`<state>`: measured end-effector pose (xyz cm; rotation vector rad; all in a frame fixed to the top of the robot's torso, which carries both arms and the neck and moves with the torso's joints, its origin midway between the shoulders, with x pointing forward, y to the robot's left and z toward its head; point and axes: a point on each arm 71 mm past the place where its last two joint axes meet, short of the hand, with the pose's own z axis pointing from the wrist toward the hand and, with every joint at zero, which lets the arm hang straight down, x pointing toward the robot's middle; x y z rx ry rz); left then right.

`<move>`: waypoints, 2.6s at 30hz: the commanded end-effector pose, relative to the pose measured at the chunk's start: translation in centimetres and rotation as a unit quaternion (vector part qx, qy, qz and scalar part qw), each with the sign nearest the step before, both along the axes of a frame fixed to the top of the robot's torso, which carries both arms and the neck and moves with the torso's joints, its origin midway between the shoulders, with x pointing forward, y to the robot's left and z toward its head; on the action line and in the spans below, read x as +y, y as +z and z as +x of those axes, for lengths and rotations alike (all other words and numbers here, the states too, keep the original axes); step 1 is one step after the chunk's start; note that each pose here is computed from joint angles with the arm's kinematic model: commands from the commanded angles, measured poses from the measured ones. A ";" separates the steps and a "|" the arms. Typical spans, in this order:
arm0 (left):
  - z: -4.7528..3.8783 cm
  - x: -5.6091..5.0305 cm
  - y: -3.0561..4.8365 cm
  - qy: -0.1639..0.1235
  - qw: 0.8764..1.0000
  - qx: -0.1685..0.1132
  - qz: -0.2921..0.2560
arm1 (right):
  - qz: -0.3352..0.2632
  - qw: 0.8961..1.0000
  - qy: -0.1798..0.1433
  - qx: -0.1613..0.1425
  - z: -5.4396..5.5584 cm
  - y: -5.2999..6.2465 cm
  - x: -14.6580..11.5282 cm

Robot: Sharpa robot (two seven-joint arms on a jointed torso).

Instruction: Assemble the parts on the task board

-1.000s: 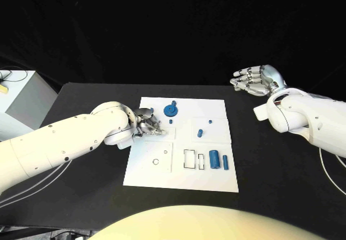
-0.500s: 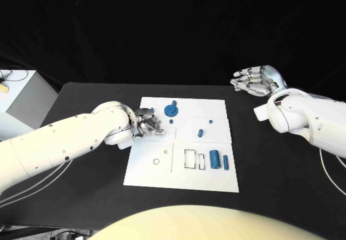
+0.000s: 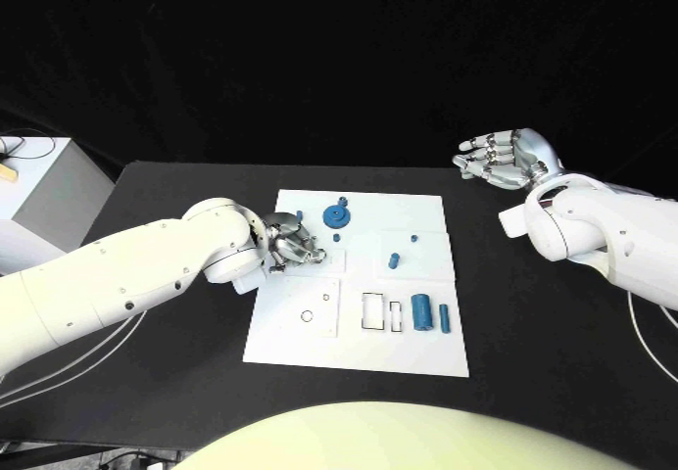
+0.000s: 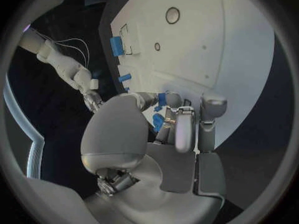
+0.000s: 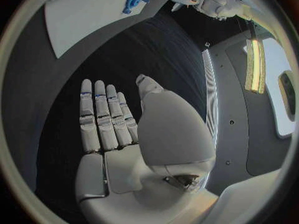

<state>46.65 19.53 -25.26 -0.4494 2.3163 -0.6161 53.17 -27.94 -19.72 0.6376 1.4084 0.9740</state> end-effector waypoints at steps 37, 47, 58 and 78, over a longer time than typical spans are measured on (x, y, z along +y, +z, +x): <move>4.68 0.1 3.55 -0.143 0.979 0.143 0.034 | -0.001 1.000 0.010 0.011 0.0 -0.9 0.5; 5.66 -1.1 3.48 -0.192 0.962 0.159 0.114 | -0.001 1.000 0.012 0.015 -0.1 -1.2 0.8; 6.08 -3.1 3.68 -0.215 0.952 0.139 0.165 | 0.000 1.000 0.014 0.014 0.0 -1.3 1.1; 6.37 -4.7 3.42 -0.220 0.948 0.123 0.194 | 0.002 1.000 0.012 0.001 0.0 -1.2 1.5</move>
